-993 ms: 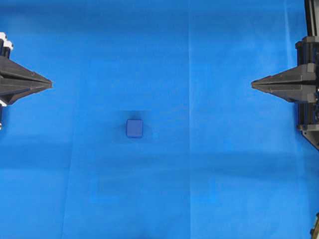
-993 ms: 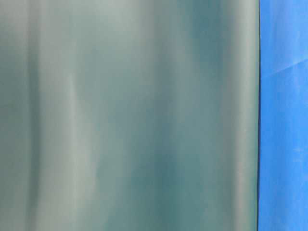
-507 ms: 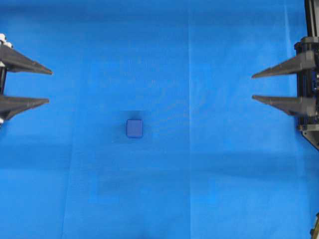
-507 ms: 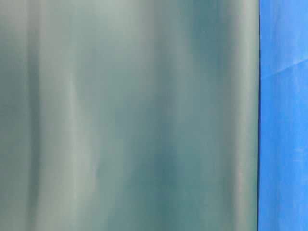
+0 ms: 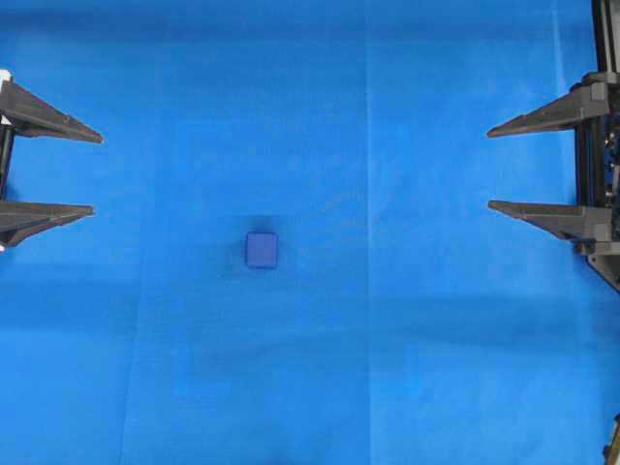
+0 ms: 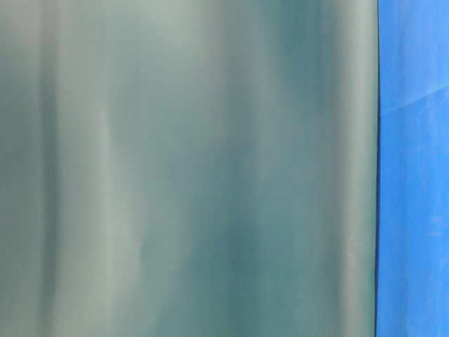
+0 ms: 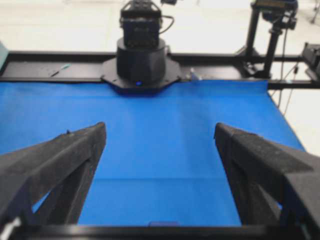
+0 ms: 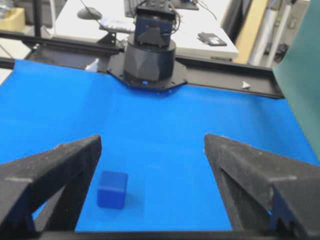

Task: Handover the blue block to the right arm after grasping it with the left arm, then place it in the designated position.
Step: 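Open both grippers wide at their start positions, then move the open left gripper over the dark-blue cube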

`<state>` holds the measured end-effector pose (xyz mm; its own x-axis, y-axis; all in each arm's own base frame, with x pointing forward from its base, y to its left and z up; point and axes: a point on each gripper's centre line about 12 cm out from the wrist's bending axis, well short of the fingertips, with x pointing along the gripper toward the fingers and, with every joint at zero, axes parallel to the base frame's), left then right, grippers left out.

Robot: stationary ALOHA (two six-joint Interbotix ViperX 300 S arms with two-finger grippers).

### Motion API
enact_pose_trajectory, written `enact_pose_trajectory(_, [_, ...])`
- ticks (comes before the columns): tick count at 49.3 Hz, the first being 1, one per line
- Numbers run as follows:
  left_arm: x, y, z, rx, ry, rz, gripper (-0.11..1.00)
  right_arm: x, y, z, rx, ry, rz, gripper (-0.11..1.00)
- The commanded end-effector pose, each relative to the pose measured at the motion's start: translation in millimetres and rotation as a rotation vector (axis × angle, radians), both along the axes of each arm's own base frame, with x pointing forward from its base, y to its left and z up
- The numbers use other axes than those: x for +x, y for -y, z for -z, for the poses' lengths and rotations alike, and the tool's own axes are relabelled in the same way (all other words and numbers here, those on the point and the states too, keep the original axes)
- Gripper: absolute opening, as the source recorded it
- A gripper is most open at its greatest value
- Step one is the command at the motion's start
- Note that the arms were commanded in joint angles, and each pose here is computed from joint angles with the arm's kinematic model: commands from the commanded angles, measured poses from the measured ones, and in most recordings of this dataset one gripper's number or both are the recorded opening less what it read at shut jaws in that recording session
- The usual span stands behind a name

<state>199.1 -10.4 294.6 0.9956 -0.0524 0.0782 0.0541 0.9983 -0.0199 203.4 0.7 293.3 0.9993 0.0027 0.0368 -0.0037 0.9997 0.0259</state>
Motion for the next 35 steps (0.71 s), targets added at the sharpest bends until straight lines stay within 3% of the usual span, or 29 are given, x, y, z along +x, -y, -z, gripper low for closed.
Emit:
enact_pose_trajectory(1, [8,1,-3,-0.002,0.011,0.005,0.93,2,0,-10,0.005,0.026,-0.001,0.97])
enact_pose_trajectory(20, [42,3,-2,0.002,0.017,0.003,0.93,2,0,-13,0.005,0.034,-0.001,0.97])
enact_pose_trajectory(35, [95,5,1,0.004,-0.044,0.000,0.93,2,0,-13,0.003,0.034,-0.001,0.97])
